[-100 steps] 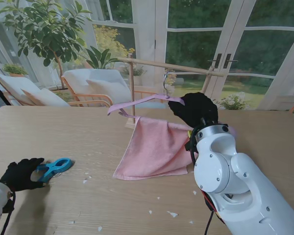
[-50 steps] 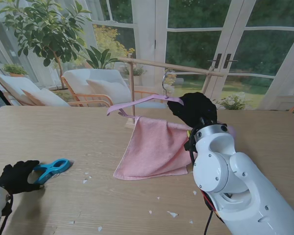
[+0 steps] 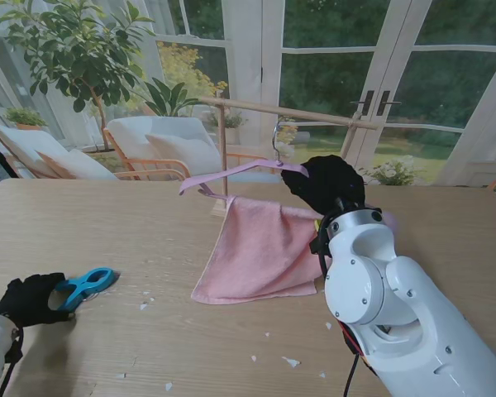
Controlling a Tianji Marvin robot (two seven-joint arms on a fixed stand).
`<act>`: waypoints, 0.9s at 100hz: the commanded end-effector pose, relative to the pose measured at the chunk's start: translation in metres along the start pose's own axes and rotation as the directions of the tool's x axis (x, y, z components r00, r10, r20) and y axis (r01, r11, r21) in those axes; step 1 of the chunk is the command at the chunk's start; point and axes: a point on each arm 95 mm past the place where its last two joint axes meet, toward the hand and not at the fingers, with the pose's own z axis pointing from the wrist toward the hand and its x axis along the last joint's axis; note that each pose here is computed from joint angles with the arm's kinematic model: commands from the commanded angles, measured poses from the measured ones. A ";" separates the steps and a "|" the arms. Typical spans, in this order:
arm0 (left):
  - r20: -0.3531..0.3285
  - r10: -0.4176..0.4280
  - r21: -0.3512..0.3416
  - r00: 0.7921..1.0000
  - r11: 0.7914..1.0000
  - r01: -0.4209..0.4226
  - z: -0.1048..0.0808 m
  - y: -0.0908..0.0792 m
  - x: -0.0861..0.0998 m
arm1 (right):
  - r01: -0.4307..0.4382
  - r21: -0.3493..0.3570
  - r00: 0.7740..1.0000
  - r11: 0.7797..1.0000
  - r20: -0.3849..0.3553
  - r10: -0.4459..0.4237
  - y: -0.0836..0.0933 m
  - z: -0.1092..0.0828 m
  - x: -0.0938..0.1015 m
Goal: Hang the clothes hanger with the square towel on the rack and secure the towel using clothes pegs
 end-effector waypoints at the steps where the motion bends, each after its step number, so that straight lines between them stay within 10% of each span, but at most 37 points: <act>1: -0.007 -0.003 -0.024 1.000 1.000 0.003 0.000 0.009 0.002 | -0.010 0.006 1.000 1.000 -0.002 0.010 0.000 -0.001 0.003; 54: -0.081 -0.053 0.072 0.995 0.996 0.059 0.001 -0.001 0.010 | -0.008 0.002 1.000 1.000 0.000 0.008 0.000 -0.001 0.002; 90: -0.239 -0.045 0.125 0.970 0.989 0.077 -0.020 -0.049 0.038 | 0.024 0.010 0.999 1.000 0.028 -0.024 0.001 0.001 0.004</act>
